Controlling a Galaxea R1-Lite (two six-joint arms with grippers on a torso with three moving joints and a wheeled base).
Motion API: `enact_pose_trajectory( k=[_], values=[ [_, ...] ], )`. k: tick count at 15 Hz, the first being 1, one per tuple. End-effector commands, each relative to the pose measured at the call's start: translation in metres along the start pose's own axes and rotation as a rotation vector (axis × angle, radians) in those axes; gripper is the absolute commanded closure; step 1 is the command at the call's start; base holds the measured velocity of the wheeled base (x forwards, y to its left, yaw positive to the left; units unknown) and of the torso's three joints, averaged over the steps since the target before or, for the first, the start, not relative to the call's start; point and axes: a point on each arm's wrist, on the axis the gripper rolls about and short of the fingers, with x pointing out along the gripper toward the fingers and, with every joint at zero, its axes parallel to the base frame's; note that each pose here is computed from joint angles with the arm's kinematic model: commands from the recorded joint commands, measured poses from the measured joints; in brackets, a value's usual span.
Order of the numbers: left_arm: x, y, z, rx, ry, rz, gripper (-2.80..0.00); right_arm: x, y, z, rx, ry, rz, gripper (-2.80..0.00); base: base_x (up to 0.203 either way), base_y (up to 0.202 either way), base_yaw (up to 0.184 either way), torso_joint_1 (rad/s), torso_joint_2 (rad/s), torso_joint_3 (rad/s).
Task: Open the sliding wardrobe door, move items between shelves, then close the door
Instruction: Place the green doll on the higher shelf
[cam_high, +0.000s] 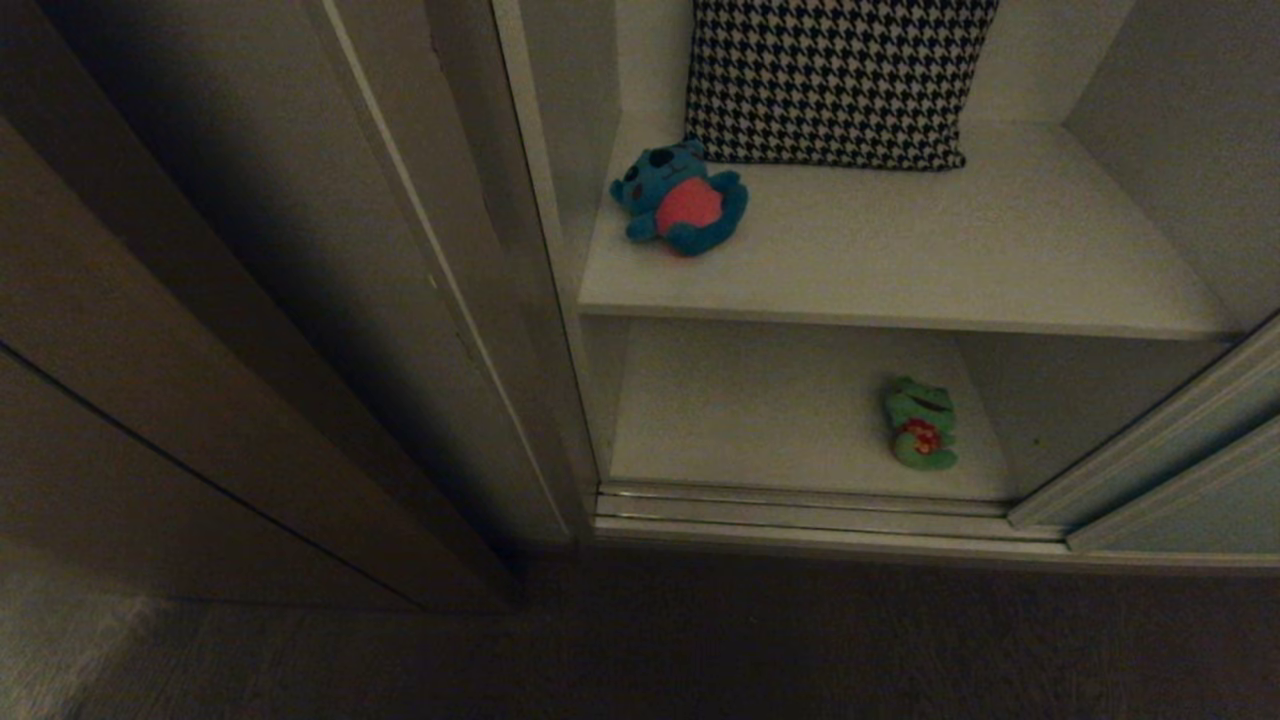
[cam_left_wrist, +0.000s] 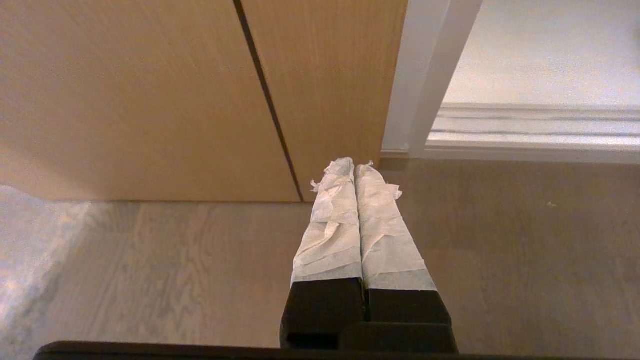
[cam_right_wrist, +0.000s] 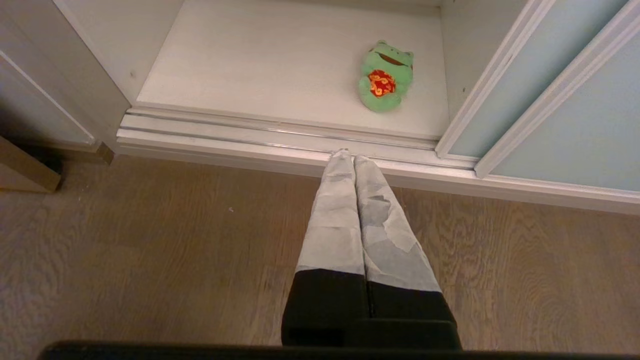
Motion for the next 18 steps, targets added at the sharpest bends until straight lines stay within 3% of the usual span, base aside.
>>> enact_pose_trajectory(
  k=[1,5,18],
  values=[
    [0.0002,0.0000,0.0002,-0.007,0.001,0.000,0.00,0.0001,0.0000,-0.0004,0.000,0.001,0.000,0.00,0.000,0.000,0.000,0.000,0.00,0.000],
    [0.0002,0.0001,0.0004,-0.023,0.000,0.002,0.00,0.0001,0.0000,-0.0004,0.000,0.001,-0.001,0.00,0.000,0.000,0.000,0.003,0.00,-0.058],
    [0.0002,0.0001,0.0004,-0.022,0.000,0.002,0.00,0.0001,0.0000,-0.0004,0.000,0.001,0.000,0.00,0.000,0.000,0.000,0.002,0.00,-0.191]
  ],
)
